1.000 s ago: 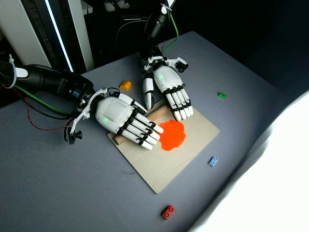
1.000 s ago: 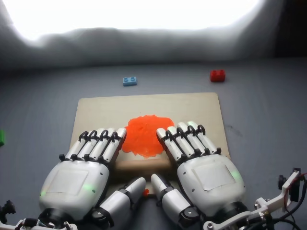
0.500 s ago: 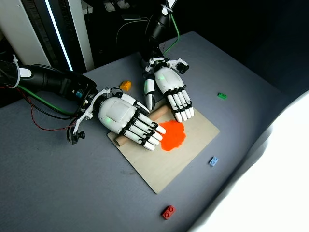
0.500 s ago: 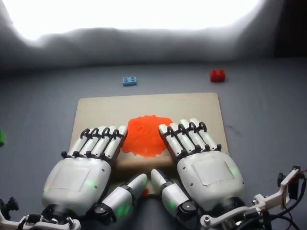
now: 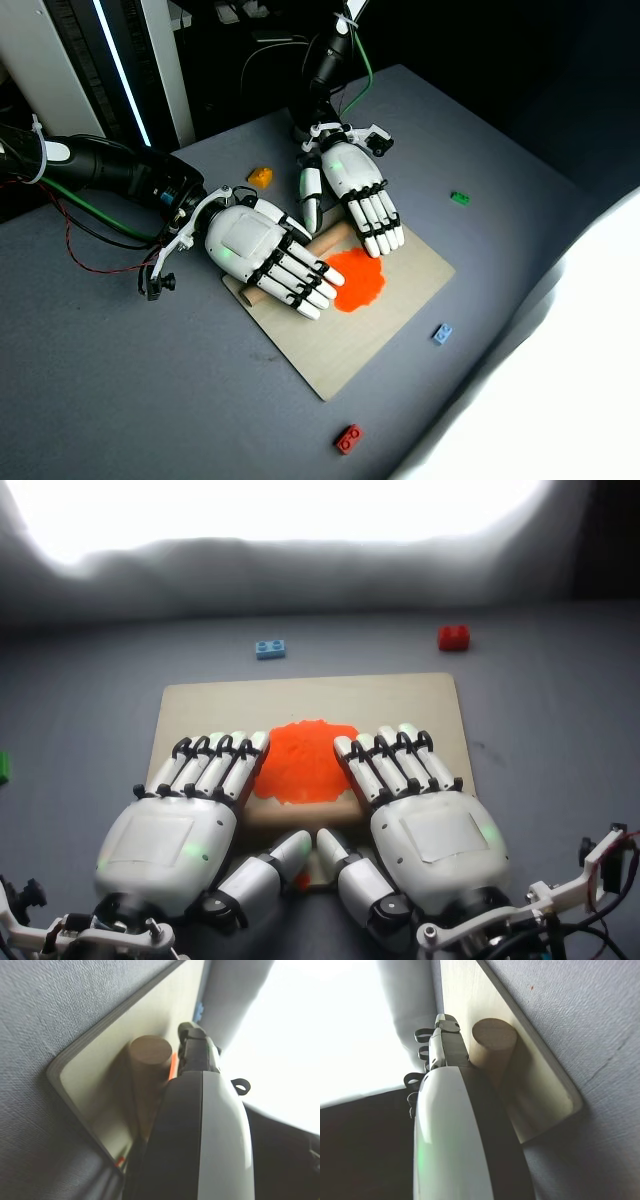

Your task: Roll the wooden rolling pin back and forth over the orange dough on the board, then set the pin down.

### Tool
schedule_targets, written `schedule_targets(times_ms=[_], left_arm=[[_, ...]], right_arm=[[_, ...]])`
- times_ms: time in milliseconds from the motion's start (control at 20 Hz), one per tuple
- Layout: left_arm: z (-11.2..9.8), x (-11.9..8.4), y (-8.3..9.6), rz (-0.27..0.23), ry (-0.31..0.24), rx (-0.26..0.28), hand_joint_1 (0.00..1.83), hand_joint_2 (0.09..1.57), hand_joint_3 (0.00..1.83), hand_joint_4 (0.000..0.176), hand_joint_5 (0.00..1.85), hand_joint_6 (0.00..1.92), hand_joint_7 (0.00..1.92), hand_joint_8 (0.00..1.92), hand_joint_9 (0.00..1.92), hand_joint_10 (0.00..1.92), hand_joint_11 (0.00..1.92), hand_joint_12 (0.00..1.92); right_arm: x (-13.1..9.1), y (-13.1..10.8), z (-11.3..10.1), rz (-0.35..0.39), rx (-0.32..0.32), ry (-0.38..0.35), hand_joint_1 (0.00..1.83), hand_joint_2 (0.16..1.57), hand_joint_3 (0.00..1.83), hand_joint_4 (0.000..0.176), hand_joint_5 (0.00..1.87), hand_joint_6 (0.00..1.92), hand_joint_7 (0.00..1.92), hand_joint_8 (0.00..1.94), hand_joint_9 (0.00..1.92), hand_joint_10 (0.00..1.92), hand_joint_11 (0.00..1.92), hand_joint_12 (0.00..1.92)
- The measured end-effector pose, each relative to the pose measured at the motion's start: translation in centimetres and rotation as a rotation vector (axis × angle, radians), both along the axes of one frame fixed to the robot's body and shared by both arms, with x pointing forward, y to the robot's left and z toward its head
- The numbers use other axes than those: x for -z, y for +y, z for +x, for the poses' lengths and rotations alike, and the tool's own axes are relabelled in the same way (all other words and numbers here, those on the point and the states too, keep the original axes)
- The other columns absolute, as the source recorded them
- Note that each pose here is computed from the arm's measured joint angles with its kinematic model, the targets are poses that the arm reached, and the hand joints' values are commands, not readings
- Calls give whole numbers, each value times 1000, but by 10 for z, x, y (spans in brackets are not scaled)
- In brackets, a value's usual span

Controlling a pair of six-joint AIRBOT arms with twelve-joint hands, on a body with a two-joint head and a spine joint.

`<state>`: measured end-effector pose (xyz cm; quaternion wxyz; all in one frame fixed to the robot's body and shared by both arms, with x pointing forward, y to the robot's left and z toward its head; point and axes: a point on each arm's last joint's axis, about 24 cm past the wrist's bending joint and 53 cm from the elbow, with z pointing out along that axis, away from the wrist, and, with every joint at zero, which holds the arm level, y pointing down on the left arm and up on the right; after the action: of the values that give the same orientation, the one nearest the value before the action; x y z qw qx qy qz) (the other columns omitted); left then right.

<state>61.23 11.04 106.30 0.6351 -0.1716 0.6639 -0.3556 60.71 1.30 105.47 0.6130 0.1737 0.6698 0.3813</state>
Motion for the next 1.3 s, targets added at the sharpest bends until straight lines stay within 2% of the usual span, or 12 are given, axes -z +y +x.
schedule_targets(times_ms=[150, 200, 350, 750, 1300], left_arm=[[2, 0, -1, 0, -2, 0, 0, 1354, 0, 0, 1, 0, 45, 0, 41, 0, 0, 232], [4, 1, -1, -3, 7, -4, 0, 1352, 0, 0, 0, 0, 17, 1, 22, 0, 0, 176], [5, 0, -1, -5, 6, -6, 0, 1349, 0, 0, 0, 0, 24, 3, 29, 3, 0, 207], [9, 1, -1, -7, 8, -11, 0, 1354, 0, 0, 0, 0, 19, 0, 9, 0, 0, 91], [23, -2, -1, -4, 3, -18, 0, 1358, 2, 0, 0, 0, 28, 5, 15, 2, 0, 99]], right_arm=[[-3, 0, 5, -1, 3, -10, 0, 1472, 20, 0, 74, 9, 64, 2, 10, 4, 0, 0], [-4, -1, 5, -1, 5, -13, 0, 1474, 20, 0, 76, 9, 71, 4, 14, 6, 0, 0], [-1, -3, 8, -8, 9, -11, 0, 1475, 20, 0, 74, 8, 71, 4, 9, 3, 0, 0], [-2, -6, 19, 0, 31, -4, 0, 1477, 17, 0, 84, 10, 85, 8, 28, 10, 0, 0], [-3, -7, 24, 1, 34, -9, 0, 1475, 12, 0, 65, 2, 77, 7, 28, 9, 0, 0]])
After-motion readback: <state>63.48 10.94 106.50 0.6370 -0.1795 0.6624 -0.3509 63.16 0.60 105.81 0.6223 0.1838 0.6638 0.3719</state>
